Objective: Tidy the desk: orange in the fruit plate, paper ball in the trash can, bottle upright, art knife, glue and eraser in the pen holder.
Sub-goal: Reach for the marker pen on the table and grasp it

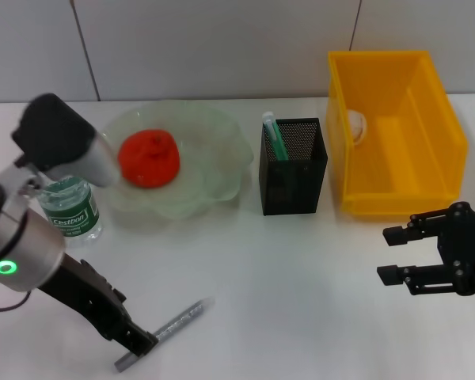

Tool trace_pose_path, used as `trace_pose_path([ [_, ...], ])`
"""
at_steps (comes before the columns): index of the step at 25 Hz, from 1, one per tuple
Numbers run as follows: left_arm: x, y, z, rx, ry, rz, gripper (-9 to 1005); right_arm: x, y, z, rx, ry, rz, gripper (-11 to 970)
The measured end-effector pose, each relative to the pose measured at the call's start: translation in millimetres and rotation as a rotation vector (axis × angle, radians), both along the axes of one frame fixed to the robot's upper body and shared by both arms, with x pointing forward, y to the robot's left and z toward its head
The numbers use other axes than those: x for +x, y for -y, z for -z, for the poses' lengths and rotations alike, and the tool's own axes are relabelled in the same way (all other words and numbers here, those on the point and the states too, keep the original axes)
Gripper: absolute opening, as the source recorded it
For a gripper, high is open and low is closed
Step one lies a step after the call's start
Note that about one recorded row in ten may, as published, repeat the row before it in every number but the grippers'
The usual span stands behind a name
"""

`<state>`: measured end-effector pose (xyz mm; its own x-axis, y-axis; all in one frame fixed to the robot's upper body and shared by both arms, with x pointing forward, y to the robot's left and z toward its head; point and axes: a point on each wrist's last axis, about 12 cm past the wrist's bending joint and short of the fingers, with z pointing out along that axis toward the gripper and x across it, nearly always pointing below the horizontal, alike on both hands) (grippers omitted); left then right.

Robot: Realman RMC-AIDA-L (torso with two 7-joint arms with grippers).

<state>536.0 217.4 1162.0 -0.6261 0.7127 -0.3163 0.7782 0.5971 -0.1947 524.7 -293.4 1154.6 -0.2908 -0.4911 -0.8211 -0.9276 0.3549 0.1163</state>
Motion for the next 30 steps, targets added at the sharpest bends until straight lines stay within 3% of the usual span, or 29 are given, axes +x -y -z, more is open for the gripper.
trace_pose_path([
  [3,-2.0,18,3.8,0.097,-0.021,-0.003,864,-0.5,5,5.4,0.022,-0.002,0.01,593],
  [13,-0.2,53,9.2,0.155,0.027,-0.033,864,-0.4,5,8.7,0.031,-0.003,0.003,593],
  [30,-1.7,76,28.7,0.264,0.051,0.007,859,2.3,2,8.1,0.038,-0.003,0.0,593],
])
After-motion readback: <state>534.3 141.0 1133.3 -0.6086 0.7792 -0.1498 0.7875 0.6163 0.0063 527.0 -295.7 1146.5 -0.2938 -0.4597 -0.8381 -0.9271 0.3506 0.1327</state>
